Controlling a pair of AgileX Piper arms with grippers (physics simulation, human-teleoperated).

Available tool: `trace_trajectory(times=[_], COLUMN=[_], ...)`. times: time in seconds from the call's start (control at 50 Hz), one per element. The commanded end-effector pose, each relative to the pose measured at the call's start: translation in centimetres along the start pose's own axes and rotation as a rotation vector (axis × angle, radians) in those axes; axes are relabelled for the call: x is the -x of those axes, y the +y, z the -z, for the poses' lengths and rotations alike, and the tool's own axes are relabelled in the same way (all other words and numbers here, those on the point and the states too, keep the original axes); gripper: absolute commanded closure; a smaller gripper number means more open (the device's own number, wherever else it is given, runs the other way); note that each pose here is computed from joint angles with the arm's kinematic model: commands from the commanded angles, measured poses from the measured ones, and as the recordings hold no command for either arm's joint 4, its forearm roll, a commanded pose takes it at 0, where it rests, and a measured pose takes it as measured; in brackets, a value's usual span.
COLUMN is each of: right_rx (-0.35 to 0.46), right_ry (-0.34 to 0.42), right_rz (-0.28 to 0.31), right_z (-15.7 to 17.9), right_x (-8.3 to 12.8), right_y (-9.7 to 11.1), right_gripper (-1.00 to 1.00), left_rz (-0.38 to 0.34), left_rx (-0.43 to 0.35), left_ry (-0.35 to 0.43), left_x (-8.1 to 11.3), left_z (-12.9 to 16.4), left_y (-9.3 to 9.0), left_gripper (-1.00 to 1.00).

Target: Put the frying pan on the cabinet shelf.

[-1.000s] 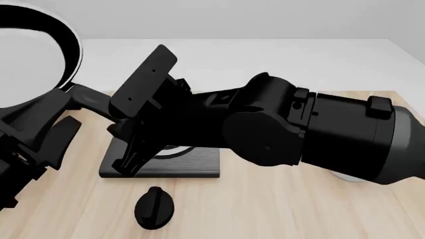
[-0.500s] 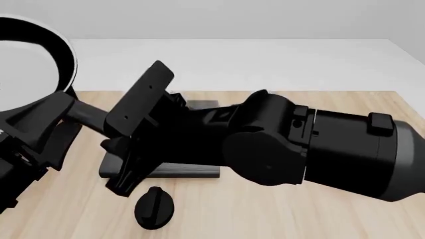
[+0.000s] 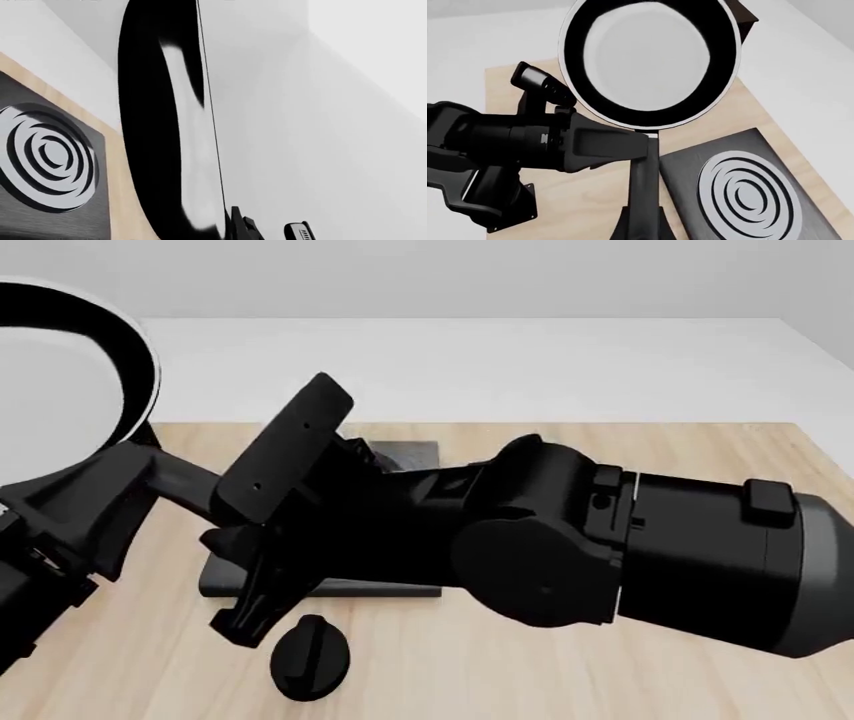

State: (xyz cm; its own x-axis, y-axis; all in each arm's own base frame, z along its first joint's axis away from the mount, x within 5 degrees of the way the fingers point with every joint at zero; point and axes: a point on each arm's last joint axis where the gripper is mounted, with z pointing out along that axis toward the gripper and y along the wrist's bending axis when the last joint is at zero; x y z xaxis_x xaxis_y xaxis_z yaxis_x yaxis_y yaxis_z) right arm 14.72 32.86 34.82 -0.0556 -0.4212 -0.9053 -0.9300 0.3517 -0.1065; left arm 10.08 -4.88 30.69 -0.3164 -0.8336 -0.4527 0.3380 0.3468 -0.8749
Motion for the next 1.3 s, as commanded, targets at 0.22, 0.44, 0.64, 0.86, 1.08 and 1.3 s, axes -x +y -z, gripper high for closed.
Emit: trace_trajectory(times=[0.22, 0.44, 0.64, 0.86, 1.08, 1.3], right_rx=[-0.017, -0.051, -0.169, -0.372, -0.581, -0.784], right_ry=[-0.093, -0.116, -0.188, -0.250, -0.289, -0.347], right_rz=[0.063, 0.020, -0.078, -0.266, -0.309, -0.415], right_z=[2.5, 4.5, 10.7, 16.6, 21.2, 24.5], right_x=[2.2, 2.0, 1.1, -5.5, -10.9, -16.2], right_y=[0.0, -1.1, -4.0, -6.5, -6.7, -5.3], right_gripper=[-1.00, -1.00, -1.00, -1.00, -1.00, -1.00], left_rz=[0.009, 0.002, 0.017, 0.021, -0.003, -0.005], left_rx=[0.018, 0.016, 0.021, 0.022, 0.033, 0.026], left_ry=[-0.035, -0.039, -0.051, -0.057, -0.066, -0.071], left_x=[0.1, 0.2, 0.2, 0.2, 0.4, 0.5], left_z=[0.2, 0.3, 0.3, 0.4, 1.0, 1.5], left_y=[0.7, 0.6, 0.8, 1.0, 0.9, 0.5], left_gripper=[1.00, 1.00, 1.00, 1.00, 1.00, 1.00])
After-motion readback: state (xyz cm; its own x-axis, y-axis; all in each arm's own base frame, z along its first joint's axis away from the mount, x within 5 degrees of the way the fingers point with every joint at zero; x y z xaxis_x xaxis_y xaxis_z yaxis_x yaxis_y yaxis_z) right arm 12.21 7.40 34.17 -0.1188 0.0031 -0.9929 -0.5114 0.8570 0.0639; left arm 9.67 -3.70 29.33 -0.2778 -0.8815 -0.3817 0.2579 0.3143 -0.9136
